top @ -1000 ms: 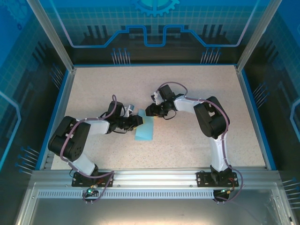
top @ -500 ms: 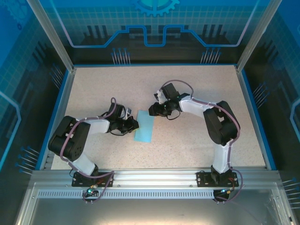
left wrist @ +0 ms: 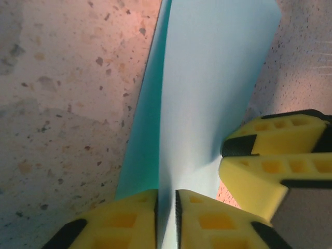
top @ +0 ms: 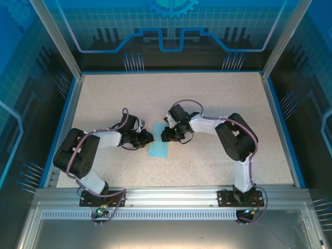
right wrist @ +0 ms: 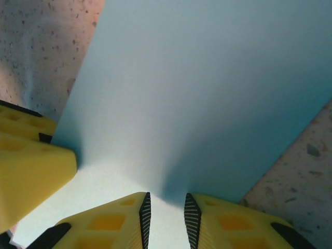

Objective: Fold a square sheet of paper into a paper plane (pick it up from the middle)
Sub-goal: Fold the triangle a second time at the center of the table.

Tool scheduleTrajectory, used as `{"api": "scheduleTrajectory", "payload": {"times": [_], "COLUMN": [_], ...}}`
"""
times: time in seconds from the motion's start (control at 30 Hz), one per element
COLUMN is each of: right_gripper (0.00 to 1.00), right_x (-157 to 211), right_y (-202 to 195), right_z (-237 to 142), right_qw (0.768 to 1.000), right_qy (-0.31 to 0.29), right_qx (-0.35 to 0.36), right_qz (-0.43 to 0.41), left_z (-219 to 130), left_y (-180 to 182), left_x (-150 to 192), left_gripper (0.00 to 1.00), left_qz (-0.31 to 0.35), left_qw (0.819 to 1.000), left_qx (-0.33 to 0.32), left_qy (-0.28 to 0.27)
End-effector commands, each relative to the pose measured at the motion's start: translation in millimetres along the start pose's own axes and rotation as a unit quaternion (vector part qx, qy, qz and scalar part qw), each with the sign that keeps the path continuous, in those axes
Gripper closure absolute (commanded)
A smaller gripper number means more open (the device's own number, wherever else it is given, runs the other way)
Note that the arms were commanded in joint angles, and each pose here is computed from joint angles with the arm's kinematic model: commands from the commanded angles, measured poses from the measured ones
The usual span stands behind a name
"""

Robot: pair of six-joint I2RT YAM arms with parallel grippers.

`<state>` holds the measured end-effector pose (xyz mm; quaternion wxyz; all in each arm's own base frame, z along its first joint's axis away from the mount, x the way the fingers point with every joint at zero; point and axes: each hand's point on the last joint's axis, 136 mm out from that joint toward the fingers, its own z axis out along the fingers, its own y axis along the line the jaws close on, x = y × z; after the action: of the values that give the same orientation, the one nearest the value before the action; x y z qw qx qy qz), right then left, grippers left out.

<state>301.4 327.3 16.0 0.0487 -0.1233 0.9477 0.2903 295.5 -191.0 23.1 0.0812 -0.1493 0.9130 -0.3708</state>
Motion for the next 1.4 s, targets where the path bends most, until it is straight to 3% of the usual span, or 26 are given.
{"api": "scheduleTrajectory", "payload": {"times": [0.0,0.17,0.53,0.87,1.17,1.37], "right_gripper": [0.73,0.73,0.73,0.74,0.71,0.67], "right_x": [5.5,8.4,9.6,7.9,-9.4,-11.7], "right_y": [-10.9,-17.6,-22.8,-17.0,0.5,-1.2], "right_z": [11.2,15.2,20.8,17.9,-9.1,-39.2], "right_qw": [0.999,0.999,0.997,0.997,0.995,0.995], "right_qy": [0.016,0.019,0.024,0.023,-0.007,-0.045], "right_qx": [0.025,0.036,0.042,0.014,-0.051,-0.052], "right_qz": [0.017,0.033,0.057,0.074,0.086,0.077], "left_z": [-5.6,-9.9,-27.6,-24.6,-8.8,-3.4], "left_y": [-12.8,-17.3,-32.2,-62.8,-60.9,-56.0], "left_x": [4.9,24.1,54.8,31.5,16.3,12.1], "left_gripper": [0.77,0.69,0.67,0.62,0.56,0.55], "left_qz": [0.004,0.007,0.022,0.035,0.019,0.01], "left_qw": [1.0,0.999,0.995,0.991,0.991,0.993], "left_qx": [0.015,0.037,0.07,0.125,0.129,0.12], "left_qy": [0.01,0.039,0.061,0.025,0.012,0.006]}}
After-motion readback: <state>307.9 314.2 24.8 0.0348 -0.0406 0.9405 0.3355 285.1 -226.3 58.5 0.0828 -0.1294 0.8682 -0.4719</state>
